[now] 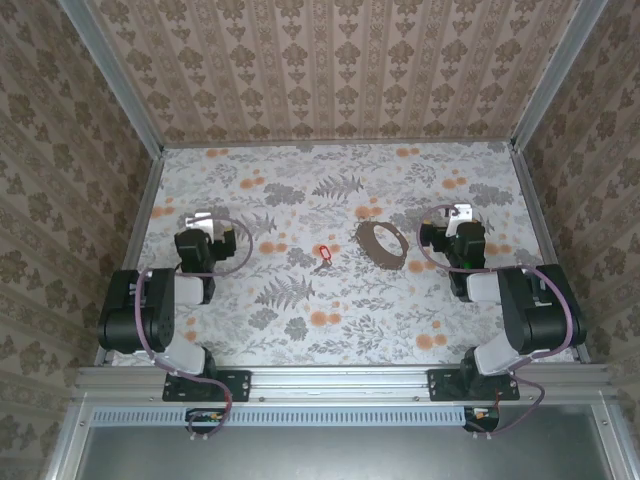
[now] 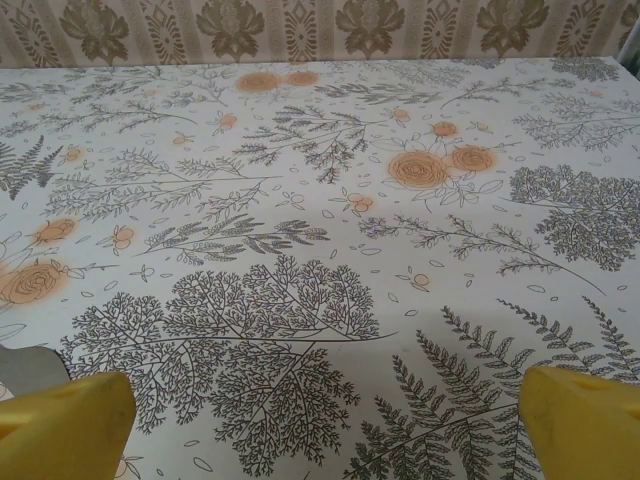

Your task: Put the keys on the keyring

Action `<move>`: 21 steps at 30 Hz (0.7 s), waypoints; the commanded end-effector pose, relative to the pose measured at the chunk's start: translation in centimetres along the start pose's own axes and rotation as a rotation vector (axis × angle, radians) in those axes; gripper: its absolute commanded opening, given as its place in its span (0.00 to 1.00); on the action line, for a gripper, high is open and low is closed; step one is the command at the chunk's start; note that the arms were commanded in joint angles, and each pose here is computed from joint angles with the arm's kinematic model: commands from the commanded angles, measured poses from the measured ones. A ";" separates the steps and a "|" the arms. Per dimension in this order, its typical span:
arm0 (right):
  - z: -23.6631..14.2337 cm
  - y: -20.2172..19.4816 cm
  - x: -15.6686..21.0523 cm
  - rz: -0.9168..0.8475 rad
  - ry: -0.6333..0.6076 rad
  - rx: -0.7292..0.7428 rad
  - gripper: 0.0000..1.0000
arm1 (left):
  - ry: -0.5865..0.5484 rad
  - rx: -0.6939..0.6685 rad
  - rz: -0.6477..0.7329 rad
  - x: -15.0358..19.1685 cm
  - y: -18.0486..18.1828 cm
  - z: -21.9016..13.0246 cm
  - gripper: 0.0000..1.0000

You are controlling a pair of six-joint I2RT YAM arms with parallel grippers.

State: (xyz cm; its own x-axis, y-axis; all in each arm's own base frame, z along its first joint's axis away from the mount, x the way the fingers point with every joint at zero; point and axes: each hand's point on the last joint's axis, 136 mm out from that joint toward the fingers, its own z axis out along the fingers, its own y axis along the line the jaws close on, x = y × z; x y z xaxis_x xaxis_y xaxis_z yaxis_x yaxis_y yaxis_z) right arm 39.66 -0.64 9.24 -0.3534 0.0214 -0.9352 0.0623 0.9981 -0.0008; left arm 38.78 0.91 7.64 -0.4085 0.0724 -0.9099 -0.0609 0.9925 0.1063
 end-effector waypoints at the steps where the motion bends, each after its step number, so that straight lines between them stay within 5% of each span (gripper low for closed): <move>1: 0.2 0.1 -0.6 0.012 -0.010 -0.011 1.00 | -0.057 -0.004 0.005 -2.0 0.1 0.1 1.00; 21: 0.2 0.1 -0.6 0.017 -0.008 -0.012 1.00 | -0.055 0.003 0.000 -2.0 0.1 0.1 1.00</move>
State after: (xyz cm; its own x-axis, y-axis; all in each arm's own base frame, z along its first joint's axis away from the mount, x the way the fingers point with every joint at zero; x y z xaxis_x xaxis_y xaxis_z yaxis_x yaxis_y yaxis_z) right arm 39.66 -0.64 9.24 -0.3534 0.0221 -0.9352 0.0626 0.9980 0.0000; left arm 38.77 0.96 7.64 -0.4085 0.0714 -0.9099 -0.0622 0.9924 0.1058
